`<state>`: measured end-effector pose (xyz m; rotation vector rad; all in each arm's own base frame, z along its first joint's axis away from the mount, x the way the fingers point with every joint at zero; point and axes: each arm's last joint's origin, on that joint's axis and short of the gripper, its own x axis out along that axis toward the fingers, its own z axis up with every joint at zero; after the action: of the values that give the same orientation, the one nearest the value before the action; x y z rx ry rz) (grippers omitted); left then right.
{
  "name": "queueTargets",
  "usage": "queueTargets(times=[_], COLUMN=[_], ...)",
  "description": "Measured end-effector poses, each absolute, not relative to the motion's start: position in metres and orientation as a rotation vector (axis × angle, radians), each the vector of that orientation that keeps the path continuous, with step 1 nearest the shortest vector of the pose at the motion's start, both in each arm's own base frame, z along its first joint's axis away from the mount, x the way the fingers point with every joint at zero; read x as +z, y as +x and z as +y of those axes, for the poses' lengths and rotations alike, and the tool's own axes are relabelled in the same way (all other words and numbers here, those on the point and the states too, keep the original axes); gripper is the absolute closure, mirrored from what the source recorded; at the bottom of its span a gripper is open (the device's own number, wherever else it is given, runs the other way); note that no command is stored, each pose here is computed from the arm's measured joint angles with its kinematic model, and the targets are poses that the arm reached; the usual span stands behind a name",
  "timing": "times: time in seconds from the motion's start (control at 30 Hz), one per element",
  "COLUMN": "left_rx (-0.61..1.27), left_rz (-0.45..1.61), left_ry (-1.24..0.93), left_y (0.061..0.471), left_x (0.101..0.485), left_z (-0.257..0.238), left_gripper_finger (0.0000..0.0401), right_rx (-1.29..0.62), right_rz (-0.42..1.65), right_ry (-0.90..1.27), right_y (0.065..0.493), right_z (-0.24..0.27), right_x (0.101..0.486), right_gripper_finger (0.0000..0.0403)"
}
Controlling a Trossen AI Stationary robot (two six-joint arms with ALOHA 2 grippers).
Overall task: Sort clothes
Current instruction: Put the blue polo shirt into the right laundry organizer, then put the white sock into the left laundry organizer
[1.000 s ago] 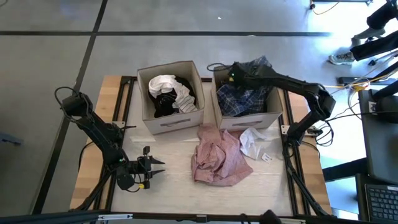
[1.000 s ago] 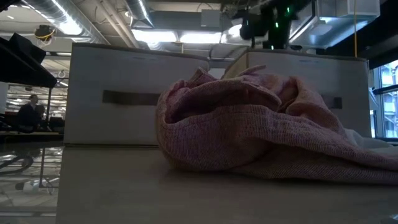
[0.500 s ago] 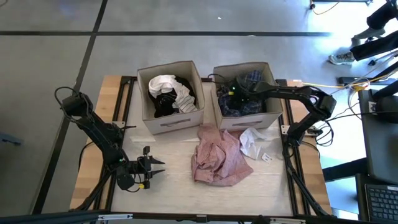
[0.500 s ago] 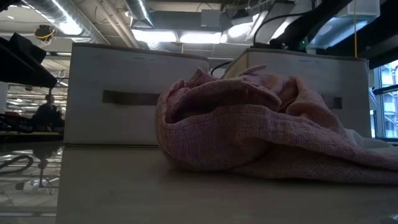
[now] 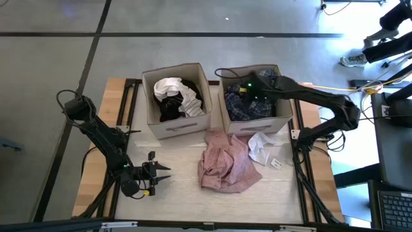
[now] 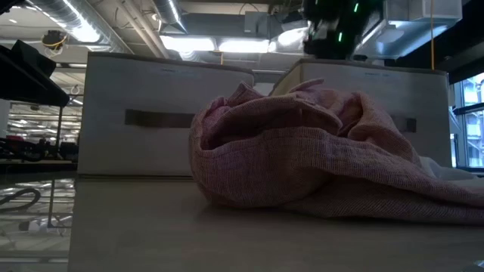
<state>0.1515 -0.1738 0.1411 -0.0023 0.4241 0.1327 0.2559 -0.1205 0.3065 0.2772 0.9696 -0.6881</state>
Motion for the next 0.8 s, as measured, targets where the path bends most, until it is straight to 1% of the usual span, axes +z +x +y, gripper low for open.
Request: queueTargets(times=[0.07,0.17,0.33,0.6,0.8], left_rx=[0.133,0.133,0.133,0.133,0.134], left_rz=[0.424,0.424,0.424,0.424,0.423], left_ry=[-0.003,-0.003,-0.003,-0.004,-0.007], left_y=[0.152,0.152,0.152,0.152,0.152], left_x=[0.141,0.141,0.141,0.141,0.141], left_z=[-0.174,-0.174,-0.174,-0.174,-0.174], left_gripper_finger=[0.0274,0.0274,0.0274,0.0274,0.0274], right_rx=[-0.665,-0.605,-0.475,-0.277,-0.287], right_rz=[0.925,0.877,0.826,0.873,0.906], right_ry=[0.264,0.257,0.290,0.344,0.330], right_y=[0.253,0.247,0.238,0.235,0.220], right_z=[-0.103,-0.073,-0.021,0.063,0.111], right_x=[0.328,0.350,0.365,0.356,0.330], right_gripper_finger=[0.0152,0.0152,0.0152,0.0152,0.0152])
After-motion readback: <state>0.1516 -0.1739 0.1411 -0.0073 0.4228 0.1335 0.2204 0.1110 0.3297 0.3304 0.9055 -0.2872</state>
